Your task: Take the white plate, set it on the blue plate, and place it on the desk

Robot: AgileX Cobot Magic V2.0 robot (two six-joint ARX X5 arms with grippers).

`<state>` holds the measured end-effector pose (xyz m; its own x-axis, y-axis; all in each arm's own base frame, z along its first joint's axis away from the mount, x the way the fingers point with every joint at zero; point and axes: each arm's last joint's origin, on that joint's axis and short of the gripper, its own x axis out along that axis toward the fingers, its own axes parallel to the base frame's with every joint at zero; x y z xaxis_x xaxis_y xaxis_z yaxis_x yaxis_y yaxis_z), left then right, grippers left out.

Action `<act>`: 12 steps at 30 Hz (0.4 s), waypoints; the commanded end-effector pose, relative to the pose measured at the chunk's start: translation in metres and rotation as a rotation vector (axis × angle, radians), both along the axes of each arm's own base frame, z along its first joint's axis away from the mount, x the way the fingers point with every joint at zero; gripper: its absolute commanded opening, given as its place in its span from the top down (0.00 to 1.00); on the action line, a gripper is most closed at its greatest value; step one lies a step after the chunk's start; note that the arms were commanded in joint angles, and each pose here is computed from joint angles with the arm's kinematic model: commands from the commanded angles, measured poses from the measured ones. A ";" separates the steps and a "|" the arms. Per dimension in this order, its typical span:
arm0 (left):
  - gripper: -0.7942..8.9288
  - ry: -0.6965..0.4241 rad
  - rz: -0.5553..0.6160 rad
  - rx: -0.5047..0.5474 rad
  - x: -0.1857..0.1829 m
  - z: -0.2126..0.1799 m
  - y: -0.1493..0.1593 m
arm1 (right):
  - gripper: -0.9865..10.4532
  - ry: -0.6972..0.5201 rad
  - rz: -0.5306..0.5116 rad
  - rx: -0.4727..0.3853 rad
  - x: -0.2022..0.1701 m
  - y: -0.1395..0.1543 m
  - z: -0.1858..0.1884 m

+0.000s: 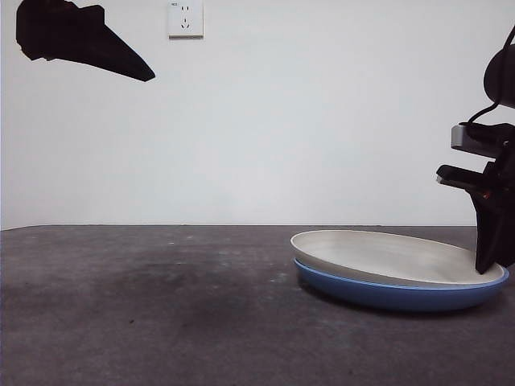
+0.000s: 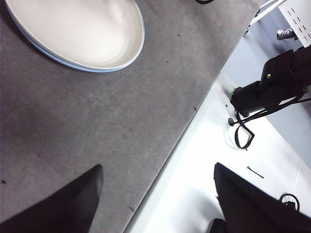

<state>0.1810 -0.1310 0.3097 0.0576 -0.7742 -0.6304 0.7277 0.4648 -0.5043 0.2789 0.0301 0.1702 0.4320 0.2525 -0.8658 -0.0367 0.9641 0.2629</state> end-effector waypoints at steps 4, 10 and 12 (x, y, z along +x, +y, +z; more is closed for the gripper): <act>0.54 -0.011 -0.019 -0.004 0.001 0.002 -0.002 | 0.90 -0.017 -0.021 0.003 0.001 -0.003 0.005; 0.54 -0.012 -0.019 -0.004 0.001 0.002 -0.002 | 0.90 -0.106 -0.010 0.076 -0.007 -0.002 0.032; 0.54 -0.012 -0.019 -0.004 0.001 0.002 -0.002 | 0.90 -0.132 -0.009 0.107 -0.010 -0.001 0.040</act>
<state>0.1805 -0.1307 0.3093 0.0537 -0.7718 -0.6336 0.7246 0.4667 -0.5071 0.2657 0.0284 0.2062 0.5279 0.3185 -0.7873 -0.0765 0.9411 0.3295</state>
